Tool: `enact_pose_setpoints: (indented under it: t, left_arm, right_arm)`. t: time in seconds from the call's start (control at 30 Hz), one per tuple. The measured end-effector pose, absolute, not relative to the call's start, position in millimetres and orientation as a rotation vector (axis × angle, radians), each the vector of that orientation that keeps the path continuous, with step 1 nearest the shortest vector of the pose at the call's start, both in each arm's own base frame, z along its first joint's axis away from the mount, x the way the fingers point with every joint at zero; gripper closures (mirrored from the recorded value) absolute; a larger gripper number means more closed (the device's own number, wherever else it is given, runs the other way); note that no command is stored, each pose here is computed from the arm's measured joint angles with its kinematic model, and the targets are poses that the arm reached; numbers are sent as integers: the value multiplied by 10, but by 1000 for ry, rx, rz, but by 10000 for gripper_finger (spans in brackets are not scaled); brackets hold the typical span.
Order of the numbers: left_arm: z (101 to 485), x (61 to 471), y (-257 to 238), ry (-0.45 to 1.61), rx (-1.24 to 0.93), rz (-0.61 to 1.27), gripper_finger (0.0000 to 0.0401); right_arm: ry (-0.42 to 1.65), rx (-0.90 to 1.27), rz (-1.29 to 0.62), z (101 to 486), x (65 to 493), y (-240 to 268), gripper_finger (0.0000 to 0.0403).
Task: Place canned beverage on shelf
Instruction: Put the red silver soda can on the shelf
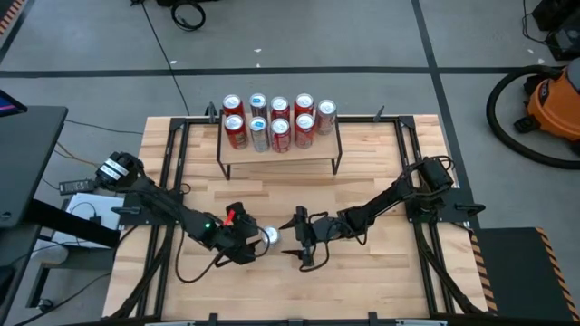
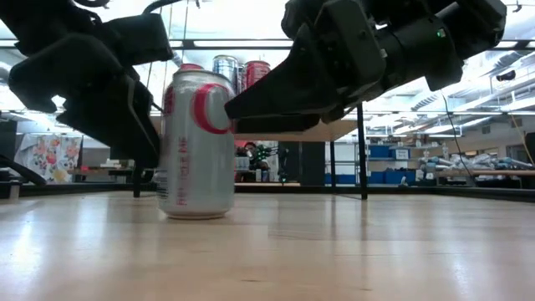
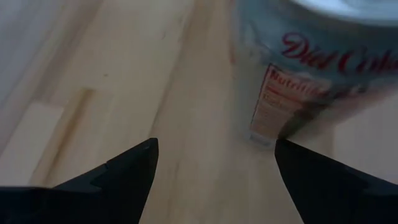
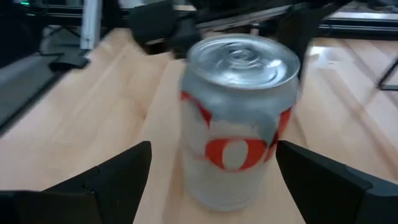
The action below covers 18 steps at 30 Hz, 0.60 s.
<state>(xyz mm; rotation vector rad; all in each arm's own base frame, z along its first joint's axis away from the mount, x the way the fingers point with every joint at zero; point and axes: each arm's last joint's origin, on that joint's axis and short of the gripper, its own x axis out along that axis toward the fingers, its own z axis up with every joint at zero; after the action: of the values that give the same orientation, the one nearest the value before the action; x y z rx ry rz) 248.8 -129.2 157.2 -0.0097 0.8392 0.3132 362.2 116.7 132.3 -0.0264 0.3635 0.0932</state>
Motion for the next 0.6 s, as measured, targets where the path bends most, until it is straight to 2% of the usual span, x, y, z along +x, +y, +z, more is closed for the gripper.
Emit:
enact_pose_setpoints:
  t: [0.6]
  left_arm:
    - [1552, 2520, -1566, 794, -124, 131, 65]
  right_arm:
    - [484, -102, -87, 1210, 3649, 839, 47]
